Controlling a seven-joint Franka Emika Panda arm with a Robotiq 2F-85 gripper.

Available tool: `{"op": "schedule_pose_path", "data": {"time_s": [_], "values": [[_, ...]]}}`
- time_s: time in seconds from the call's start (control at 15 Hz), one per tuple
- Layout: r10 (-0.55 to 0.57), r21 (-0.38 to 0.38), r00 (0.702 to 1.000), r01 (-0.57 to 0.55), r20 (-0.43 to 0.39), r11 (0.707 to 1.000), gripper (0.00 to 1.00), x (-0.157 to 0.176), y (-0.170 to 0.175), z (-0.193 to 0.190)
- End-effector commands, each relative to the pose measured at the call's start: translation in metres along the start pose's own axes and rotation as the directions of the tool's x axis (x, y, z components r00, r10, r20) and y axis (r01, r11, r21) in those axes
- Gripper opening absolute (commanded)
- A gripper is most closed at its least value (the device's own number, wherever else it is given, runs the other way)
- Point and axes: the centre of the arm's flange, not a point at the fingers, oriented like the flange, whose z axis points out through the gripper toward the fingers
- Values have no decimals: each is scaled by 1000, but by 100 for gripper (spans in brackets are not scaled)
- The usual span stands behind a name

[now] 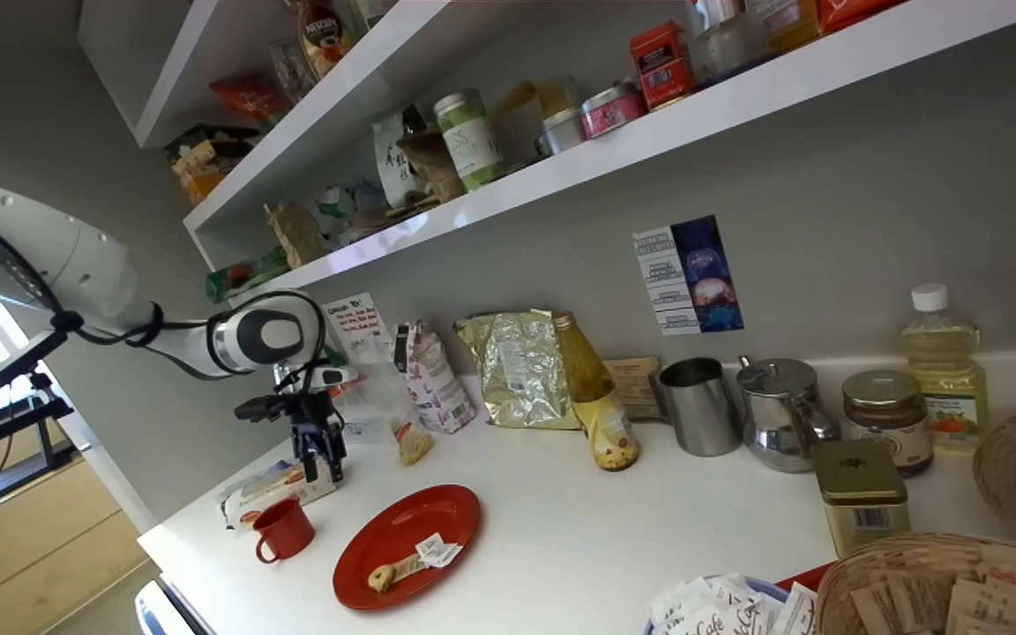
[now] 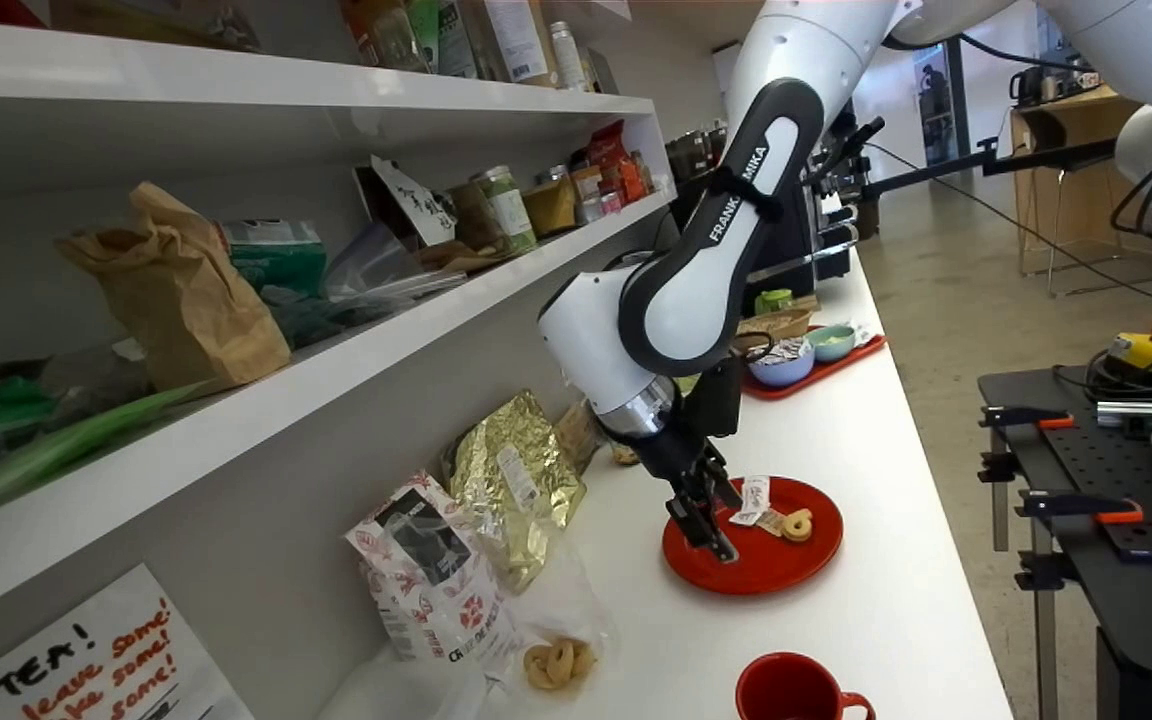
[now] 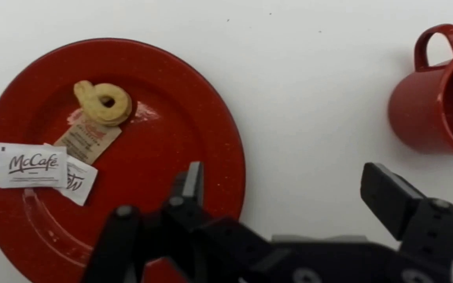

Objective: Put the orange cup on the orange plate

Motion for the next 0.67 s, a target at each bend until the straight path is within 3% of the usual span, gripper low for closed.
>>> {"op": "schedule_pose_path", "data": {"time_s": [0.0,0.6], "values": [[-36,18,999,36,28,999,100,5,9,0],[-213,12,977,212,30,977,100,-38,-109,-7]]}}
